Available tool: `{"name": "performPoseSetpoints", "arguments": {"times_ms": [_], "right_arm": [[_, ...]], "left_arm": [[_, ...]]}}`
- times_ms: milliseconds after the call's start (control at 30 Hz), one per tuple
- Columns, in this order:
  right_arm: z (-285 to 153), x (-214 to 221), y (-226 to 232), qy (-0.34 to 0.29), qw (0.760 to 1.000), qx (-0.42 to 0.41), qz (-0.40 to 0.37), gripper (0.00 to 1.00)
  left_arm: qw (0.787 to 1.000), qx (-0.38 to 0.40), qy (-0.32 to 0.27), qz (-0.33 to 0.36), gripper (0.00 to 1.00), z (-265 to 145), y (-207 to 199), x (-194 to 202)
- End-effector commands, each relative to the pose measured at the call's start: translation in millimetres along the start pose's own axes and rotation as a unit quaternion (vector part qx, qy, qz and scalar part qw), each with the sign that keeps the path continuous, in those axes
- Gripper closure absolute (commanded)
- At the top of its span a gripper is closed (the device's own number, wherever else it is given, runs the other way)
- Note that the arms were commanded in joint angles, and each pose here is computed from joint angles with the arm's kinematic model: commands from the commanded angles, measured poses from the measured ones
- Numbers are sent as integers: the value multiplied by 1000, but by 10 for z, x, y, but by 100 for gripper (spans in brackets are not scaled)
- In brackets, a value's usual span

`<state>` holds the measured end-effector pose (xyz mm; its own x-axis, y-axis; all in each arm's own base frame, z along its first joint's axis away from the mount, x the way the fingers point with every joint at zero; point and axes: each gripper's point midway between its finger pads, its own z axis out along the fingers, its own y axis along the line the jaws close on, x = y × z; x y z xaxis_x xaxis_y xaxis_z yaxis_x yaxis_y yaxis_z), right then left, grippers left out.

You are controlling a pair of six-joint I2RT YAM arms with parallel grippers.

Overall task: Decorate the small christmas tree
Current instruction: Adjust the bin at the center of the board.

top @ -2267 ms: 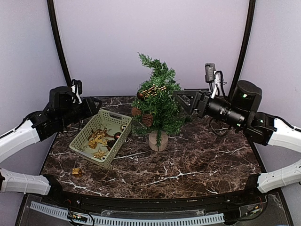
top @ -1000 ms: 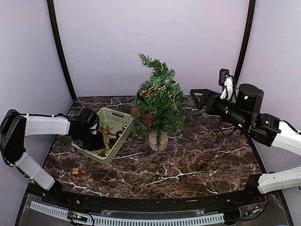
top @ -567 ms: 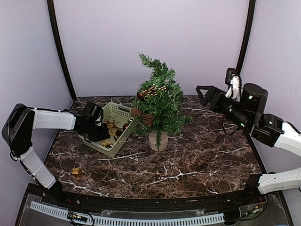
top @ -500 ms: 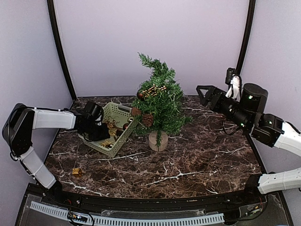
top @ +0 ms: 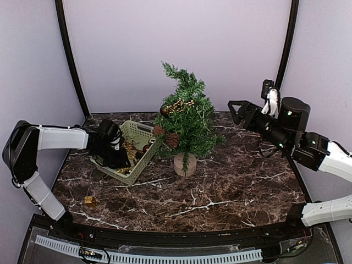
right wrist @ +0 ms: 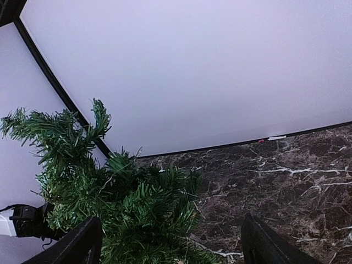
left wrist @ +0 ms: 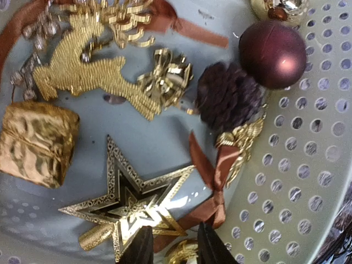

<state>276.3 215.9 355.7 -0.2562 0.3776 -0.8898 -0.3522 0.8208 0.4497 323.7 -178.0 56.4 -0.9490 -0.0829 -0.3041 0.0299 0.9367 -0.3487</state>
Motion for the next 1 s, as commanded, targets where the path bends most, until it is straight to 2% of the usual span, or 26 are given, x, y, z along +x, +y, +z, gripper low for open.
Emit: {"name": "performPoseSetpoints", "arguments": {"times_ms": [0,300,533,667,800,867,967], "right_arm": [[-57,-247,106,-27,999,-18,-2,12],[-127,-329,97,-42,999,-20,3,11],[-187,-323,42,-42,999,-15,11,11],[-198,-326,31,-43,999,-13,12,12],[-152,-306,28,-41,999,-7,8,11],[-119,-311,52,-38,999,-7,4,11],[-76,-335,89,-37,999,-7,-3,12]], "left_arm": [[999,3,50,3,68,-109,90,400],[991,28,128,4,68,-297,59,1011],[984,26,175,34,68,-384,-97,1472],[988,27,149,29,69,-555,-137,1495],[996,31,75,27,65,-805,-193,1253],[998,-12,50,23,61,-846,-55,1158],[997,-48,65,17,60,-807,97,1192]]}}
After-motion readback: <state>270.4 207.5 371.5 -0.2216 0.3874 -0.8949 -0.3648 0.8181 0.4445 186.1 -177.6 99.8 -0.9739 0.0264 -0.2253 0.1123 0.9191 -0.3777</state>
